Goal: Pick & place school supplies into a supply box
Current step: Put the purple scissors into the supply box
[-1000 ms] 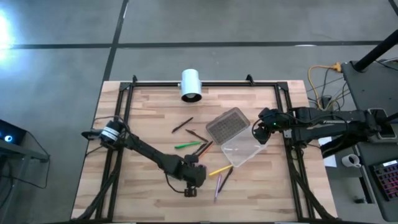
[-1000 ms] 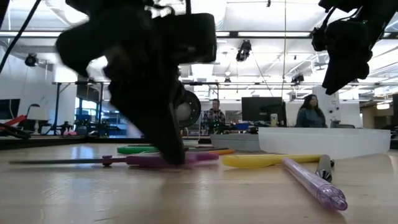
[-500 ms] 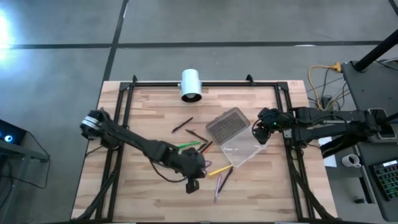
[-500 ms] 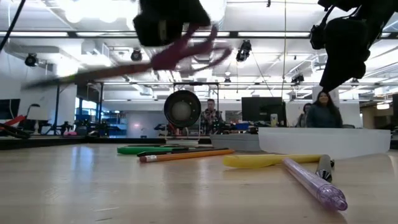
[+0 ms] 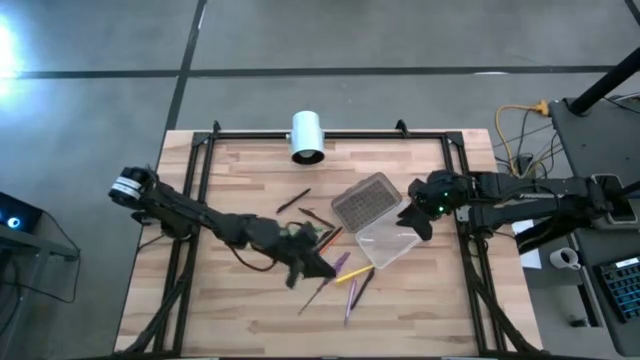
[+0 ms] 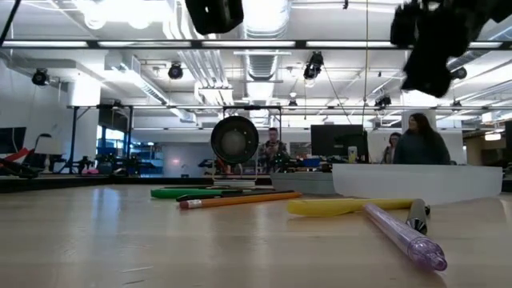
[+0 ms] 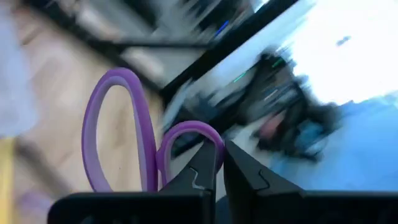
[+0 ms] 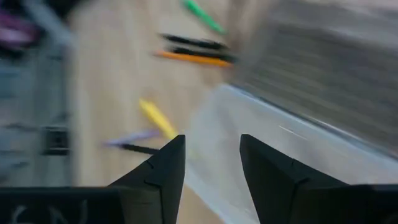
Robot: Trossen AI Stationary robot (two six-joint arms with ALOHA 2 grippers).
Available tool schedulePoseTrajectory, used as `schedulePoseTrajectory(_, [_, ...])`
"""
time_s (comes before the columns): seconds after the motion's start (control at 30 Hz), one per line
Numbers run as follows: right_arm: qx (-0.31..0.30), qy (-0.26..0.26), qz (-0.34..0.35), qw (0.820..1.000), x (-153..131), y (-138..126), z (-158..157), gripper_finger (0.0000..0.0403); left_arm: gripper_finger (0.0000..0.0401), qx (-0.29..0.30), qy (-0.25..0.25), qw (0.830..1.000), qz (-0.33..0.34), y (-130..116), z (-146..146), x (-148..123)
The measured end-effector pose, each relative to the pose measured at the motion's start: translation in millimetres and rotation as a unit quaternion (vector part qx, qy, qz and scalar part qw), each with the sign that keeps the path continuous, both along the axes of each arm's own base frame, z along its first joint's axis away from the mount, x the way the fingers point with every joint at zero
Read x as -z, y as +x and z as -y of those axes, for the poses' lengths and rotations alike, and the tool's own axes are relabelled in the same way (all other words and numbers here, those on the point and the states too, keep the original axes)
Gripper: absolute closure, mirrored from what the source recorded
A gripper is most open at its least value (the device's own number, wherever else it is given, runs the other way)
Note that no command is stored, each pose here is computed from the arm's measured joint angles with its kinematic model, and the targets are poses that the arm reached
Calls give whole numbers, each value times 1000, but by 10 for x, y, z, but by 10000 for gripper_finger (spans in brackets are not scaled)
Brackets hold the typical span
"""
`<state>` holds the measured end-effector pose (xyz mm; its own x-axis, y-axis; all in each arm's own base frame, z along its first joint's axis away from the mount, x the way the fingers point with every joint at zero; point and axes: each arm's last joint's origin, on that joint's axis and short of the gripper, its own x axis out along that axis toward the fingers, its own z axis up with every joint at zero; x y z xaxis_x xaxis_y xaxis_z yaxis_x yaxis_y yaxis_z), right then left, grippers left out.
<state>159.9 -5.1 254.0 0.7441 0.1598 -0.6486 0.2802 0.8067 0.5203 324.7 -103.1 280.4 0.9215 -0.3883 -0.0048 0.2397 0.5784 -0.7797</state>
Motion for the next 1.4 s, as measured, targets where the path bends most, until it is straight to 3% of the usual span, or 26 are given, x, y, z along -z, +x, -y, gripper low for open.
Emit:
schedulePoseTrajectory(0.13, [-48, 34, 119, 991, -191, 127, -27, 259, 401, -49, -73, 984, 155, -237, -216, 133])
schedulePoseTrajectory(0.3, [-36, 53, 219, 974, -348, 312, -14, 248, 401, -109, -94, 960, 240, -447, -466, 298])
schedulePoseTrajectory(0.4, [-23, 72, 233, 970, -325, 474, 0, 235, 401, -114, -88, 954, 261, -454, -553, 297])
schedulePoseTrajectory(0.6, [14, 60, 185, 981, -163, 833, 41, 204, 401, -111, -29, 953, 280, -392, -659, 327])
schedulePoseTrajectory(0.83, [26, 49, 205, 977, -368, 1147, 71, 200, 401, -132, 13, 948, 288, -426, -840, 386])
schedulePoseTrajectory(1.07, [23, 46, 208, 977, -456, 1443, 96, 207, 401, -85, 30, 936, 341, -397, -861, 136])
schedulePoseTrajectory(1.4, [13, 47, 298, 953, -679, 1545, 102, 207, 401, -81, 57, 917, 386, -543, -870, -65])
